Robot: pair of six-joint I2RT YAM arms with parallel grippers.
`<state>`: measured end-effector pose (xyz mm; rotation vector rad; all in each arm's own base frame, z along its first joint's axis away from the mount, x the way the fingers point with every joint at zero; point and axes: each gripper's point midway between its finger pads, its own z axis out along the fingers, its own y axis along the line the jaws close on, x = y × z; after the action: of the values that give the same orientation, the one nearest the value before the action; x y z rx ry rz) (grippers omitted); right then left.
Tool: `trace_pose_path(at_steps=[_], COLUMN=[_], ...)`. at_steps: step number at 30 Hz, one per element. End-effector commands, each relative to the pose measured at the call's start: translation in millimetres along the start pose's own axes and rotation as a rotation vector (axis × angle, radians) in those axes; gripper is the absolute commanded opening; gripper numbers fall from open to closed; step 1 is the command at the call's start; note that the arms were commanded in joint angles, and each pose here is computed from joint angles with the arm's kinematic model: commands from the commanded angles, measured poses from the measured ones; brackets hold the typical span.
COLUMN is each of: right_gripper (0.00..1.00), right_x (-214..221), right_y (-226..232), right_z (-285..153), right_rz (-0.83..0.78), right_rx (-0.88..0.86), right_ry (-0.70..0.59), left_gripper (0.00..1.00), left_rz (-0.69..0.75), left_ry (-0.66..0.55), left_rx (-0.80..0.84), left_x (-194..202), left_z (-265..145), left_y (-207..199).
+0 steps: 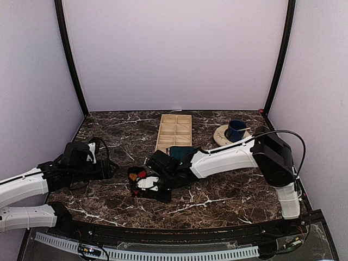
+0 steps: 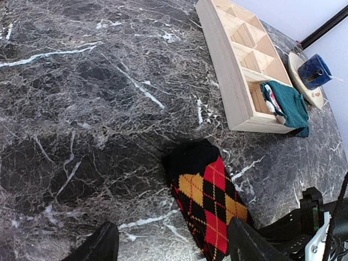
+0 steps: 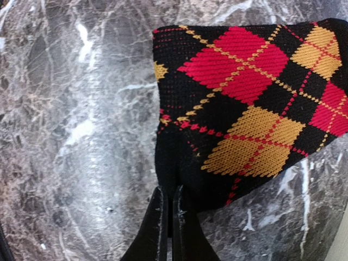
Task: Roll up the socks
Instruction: Roll the sock at the center of the board.
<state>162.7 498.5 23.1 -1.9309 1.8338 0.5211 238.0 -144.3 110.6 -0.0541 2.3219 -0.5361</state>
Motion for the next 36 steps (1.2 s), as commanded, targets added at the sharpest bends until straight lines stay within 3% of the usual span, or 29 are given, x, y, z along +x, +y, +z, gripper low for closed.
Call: trace_pose_path(at_steps=[1, 12, 21, 36], right_gripper=[0.0, 0.0, 0.0, 0.0], right_x=[15.9, -3.5, -15.1, -37.3], right_y=[33.6, 30.7, 24.4, 16.0], right_z=[-3.4, -10.8, -18.6, -37.6], right_rz=[0.101, 0.214, 0.307, 0.407], right_rx=[-0.174, -0.281, -0.388, -0.54], right_ry=[0.08, 0.104, 0.078, 0.027], left_gripper=[0.72, 0.7, 0.65, 0.63], left_rz=[0.039, 0.154, 0.126, 0.34], left_ry=[-0.006, 0.016, -0.012, 0.035], left_rx=[0.088, 0.221, 0.285, 0.383], left_x=[0.5, 37.4, 61.3, 104.2], left_z=[2.1, -0.7, -13.5, -15.2], left_y=[-17.0, -52.3, -50.2, -80.9])
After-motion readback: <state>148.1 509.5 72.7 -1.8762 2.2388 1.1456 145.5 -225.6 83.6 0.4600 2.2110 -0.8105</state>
